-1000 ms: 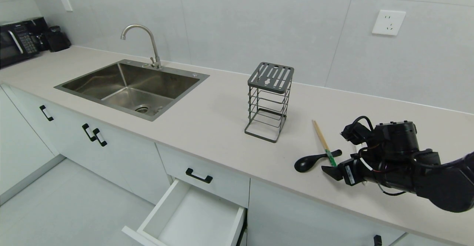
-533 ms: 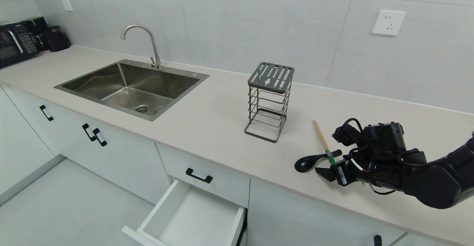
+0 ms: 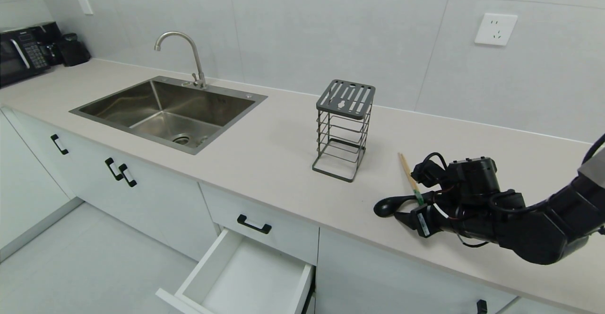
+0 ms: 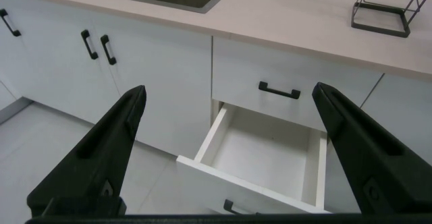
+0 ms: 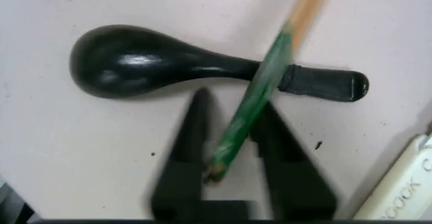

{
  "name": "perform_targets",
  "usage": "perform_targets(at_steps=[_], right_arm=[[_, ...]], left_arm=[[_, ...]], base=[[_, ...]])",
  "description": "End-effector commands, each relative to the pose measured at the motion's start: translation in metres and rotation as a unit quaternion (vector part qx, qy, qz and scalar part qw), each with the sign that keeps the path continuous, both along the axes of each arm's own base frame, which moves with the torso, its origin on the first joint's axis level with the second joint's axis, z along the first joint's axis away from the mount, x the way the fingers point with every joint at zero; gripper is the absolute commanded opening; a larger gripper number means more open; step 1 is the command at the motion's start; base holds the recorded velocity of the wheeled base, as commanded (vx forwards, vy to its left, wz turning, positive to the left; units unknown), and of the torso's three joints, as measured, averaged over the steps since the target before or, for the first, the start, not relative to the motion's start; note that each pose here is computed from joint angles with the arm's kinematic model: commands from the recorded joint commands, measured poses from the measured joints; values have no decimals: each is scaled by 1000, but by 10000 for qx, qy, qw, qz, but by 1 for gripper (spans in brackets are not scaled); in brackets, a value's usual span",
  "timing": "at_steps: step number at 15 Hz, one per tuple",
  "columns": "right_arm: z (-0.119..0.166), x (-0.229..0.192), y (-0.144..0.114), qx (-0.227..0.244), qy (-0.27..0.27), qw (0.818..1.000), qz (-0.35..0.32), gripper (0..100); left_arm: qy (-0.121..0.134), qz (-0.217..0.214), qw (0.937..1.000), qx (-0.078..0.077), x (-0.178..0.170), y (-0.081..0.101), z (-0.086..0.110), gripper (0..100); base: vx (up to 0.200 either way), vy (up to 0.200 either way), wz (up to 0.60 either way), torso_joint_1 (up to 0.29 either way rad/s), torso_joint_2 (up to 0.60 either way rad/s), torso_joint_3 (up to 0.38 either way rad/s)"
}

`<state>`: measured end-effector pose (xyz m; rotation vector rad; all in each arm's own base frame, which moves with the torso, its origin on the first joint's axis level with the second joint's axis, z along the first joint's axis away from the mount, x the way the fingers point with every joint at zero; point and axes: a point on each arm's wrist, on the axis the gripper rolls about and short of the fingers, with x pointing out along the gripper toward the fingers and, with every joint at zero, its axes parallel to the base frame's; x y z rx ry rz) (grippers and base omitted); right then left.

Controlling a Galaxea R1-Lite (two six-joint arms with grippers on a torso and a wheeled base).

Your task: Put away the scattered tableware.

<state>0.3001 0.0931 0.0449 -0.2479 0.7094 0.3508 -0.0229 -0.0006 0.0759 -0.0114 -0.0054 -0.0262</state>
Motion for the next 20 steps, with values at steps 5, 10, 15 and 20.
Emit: perform_targets(at_steps=[5, 10, 15, 20], right_arm=[[2, 12, -21, -18, -87, 9992, -400, 0], [23, 6, -36, -1, -374, 9972, -652, 0], [49, -36, -44, 67, -657, 9956, -660, 0], [82, -78, -50, 295, -1566, 9855, -573, 0]], left_arm=[[5, 0, 10000, -4, 0, 0, 0, 100], [5, 0, 10000, -4, 0, 0, 0, 100], [5, 0, 10000, -4, 0, 0, 0, 100], [5, 0, 10000, -4, 0, 0, 0, 100]], base=[[0, 0, 0, 0, 0, 0], [0, 0, 0, 0, 0, 0], [0, 0, 0, 0, 0, 0], [0, 0, 0, 0, 0, 0]])
